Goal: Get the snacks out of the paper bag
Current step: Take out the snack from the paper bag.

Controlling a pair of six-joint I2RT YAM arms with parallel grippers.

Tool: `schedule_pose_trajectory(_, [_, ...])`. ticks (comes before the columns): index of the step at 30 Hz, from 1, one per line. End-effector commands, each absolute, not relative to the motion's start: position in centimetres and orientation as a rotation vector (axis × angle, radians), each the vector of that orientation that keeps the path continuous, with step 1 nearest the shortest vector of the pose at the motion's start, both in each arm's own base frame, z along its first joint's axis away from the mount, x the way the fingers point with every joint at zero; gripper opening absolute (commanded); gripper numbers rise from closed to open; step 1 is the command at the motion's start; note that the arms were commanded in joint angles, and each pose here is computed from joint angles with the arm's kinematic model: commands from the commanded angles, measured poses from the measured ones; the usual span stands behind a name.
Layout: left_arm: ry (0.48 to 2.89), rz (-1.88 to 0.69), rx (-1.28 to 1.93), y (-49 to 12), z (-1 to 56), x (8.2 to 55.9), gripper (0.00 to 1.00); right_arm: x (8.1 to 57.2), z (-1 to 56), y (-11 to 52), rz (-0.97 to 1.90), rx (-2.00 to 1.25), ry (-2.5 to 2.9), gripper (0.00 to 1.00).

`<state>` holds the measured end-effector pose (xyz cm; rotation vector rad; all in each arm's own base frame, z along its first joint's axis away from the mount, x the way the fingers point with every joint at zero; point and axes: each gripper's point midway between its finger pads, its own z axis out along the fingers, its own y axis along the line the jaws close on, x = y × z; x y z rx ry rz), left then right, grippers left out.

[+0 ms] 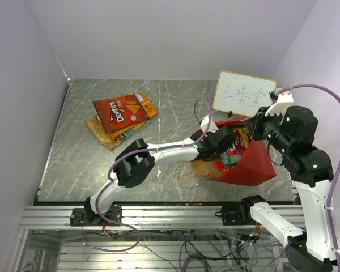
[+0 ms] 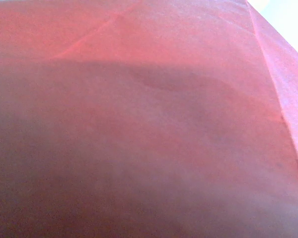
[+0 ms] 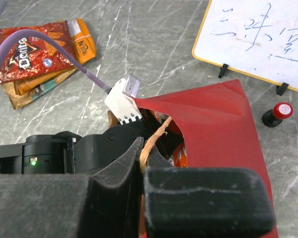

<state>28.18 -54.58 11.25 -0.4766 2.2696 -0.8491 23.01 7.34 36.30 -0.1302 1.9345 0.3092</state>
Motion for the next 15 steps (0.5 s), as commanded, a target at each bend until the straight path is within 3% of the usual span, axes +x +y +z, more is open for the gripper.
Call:
schedule_pose_trajectory(1, [2.24,-0.899,-0.344,-56.2,13.2,28.8,0.12,22.7,38.8,7.0,0.305,-0.118,1.845,0.0])
schedule_pose_trajectory(3, [2.206,-0.909,-0.313,-55.6,15.1,28.9,0.07,22.7,38.9,6.6,0.278,-0.11,1.848,0.0])
schedule_pose_trajectory(15, [2.139,-1.027,-0.007,-48.9,22.3,23.7,0.07,23.1,38.2,5.9,0.252,-0.048,1.862,0.0])
